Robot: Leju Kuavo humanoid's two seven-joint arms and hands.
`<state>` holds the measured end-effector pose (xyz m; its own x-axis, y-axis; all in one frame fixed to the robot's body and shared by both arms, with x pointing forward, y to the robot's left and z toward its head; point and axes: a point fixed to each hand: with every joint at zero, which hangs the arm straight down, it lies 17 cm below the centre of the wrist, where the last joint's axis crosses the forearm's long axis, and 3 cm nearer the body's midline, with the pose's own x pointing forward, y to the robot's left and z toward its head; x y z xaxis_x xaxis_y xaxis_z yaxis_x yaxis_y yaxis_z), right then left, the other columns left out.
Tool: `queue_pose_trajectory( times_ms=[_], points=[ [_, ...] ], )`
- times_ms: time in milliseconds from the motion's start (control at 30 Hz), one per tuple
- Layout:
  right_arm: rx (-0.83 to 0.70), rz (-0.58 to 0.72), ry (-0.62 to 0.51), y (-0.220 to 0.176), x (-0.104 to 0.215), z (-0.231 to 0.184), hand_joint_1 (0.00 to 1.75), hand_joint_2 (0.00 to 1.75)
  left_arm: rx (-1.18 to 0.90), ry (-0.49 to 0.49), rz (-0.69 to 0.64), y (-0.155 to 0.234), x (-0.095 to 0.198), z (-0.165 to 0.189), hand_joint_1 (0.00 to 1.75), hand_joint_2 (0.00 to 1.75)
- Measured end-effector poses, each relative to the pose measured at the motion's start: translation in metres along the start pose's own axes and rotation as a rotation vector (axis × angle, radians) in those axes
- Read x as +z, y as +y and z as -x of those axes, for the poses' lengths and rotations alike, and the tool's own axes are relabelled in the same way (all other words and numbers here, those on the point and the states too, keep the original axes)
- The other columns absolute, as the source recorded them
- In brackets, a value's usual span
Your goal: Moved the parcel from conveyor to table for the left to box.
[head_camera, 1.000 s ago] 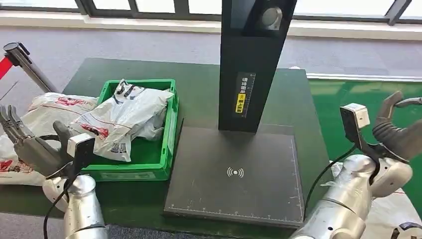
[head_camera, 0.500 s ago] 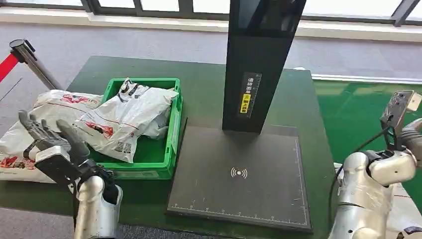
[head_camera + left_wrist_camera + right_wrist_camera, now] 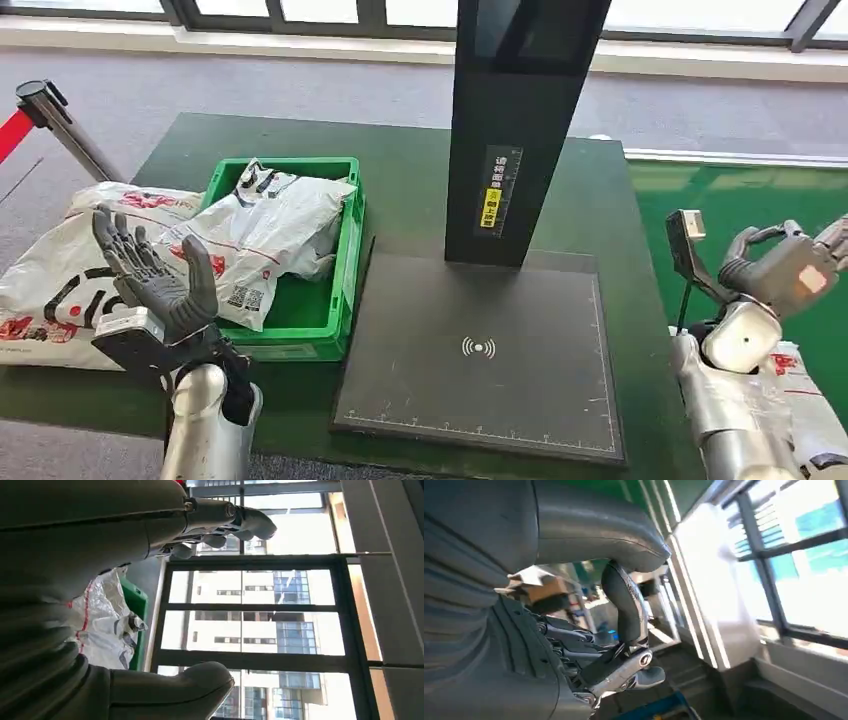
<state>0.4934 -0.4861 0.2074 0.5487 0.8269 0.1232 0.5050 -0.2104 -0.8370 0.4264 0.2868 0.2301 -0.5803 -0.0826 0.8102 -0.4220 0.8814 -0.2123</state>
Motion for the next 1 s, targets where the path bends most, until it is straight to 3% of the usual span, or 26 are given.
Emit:
queue_pose_trajectory(
  times_ms=[133, 233, 267, 300, 333, 367, 400, 633, 1000],
  points=[
    [-0.046, 0.104, -0.140, -0.042, 0.004, -0.018, 0.00, 1.75, 0.006, 0.007, 0.019, -0.002, 0.004, 0.002, 0.00, 1.75],
    [-0.058, 0.126, -0.124, -0.053, 0.012, -0.003, 0.00, 1.75, 0.003, 0.010, 0.019, -0.002, 0.004, 0.003, 0.00, 1.75],
    [-0.056, 0.122, -0.099, -0.052, 0.015, 0.004, 0.00, 0.00, 0.001, 0.010, 0.017, -0.002, 0.004, 0.003, 0.00, 1.75],
    [-0.053, 0.109, -0.052, -0.047, 0.018, 0.014, 0.00, 0.00, -0.001, 0.011, 0.015, -0.001, 0.004, 0.003, 0.00, 1.75],
    [-0.046, 0.091, 0.010, -0.040, 0.021, 0.027, 0.00, 1.75, 0.001, 0.012, 0.013, -0.001, 0.004, 0.004, 0.00, 1.75],
    [-0.029, 0.056, 0.088, -0.026, 0.026, 0.041, 0.00, 1.75, 0.000, 0.012, 0.011, 0.000, 0.005, 0.004, 0.00, 1.75],
    [-0.011, 0.023, 0.133, -0.013, 0.030, 0.048, 0.00, 0.00, -0.001, 0.013, 0.010, 0.002, 0.005, 0.004, 0.00, 1.75],
    [0.201, -0.256, 0.188, 0.087, 0.075, 0.092, 0.00, 0.00, -0.011, 0.021, 0.006, 0.006, 0.007, 0.007, 0.00, 1.75],
    [0.319, -0.443, 0.165, 0.131, 0.110, 0.116, 0.00, 0.00, -0.036, 0.031, 0.009, 0.011, 0.010, 0.013, 0.00, 1.75]
  ],
)
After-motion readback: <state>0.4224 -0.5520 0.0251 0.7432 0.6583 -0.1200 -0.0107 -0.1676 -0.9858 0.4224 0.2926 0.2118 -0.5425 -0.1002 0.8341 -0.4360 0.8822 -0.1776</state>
